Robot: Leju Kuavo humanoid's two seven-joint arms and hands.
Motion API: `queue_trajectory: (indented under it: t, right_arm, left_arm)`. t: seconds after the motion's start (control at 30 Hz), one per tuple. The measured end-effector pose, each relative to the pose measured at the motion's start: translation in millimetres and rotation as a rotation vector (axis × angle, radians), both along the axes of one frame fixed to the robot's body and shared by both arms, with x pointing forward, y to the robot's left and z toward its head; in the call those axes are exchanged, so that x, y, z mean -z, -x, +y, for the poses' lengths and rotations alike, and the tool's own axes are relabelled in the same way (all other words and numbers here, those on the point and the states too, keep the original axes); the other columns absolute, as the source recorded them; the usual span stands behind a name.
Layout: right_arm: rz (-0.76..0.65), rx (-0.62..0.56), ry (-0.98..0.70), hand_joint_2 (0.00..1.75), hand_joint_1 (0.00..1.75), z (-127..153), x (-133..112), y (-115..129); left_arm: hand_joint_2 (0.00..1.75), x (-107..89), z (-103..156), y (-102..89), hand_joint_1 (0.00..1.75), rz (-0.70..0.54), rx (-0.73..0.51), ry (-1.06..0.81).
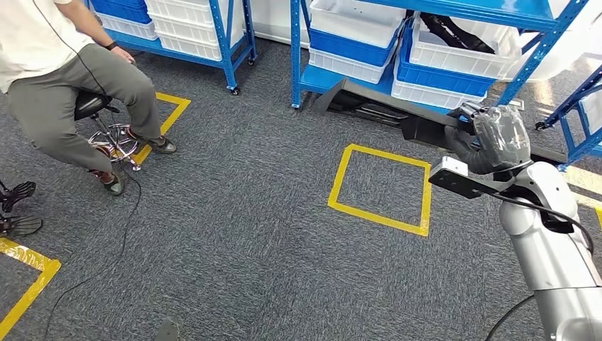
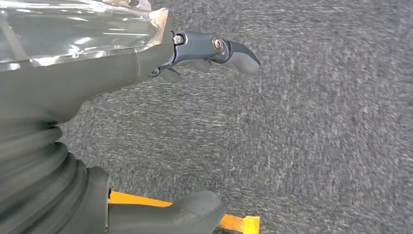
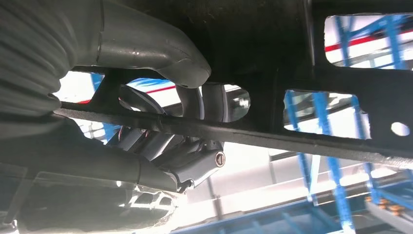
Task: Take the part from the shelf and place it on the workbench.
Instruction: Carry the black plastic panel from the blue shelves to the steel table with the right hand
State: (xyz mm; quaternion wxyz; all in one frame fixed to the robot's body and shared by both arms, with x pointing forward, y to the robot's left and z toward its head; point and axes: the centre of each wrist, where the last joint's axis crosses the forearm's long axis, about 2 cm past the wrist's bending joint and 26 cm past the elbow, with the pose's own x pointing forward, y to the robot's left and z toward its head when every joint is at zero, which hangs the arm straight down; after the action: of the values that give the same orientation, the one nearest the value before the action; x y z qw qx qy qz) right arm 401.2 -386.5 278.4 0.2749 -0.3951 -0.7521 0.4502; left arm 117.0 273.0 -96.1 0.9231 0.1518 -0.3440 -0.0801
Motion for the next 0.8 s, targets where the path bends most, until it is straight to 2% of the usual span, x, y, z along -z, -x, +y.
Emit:
queue_trajectory:
  t: [0.27,0.53,0.8]
  right_arm:
    - [-0.022,-0.057,-0.008,1.75,1.75,29.1,-5.5,-11.0]
    - [-0.024,-0.129,-0.029,1.75,1.75,89.9,3.6,-25.3]
    - [-0.048,-0.179,-0.03,1.75,1.75,144.2,-6.4,-28.7]
  left_arm:
    - [1.75,0.1,1.3,0.2,0.0,0.012,0.003,-0.006]
    - [1.75,-2.1,0.4,-8.0,0.0,0.041,0.027,-0.012]
    - [1.75,-4.7,2.8,-17.4,0.0,0.015,0.025,-0.016]
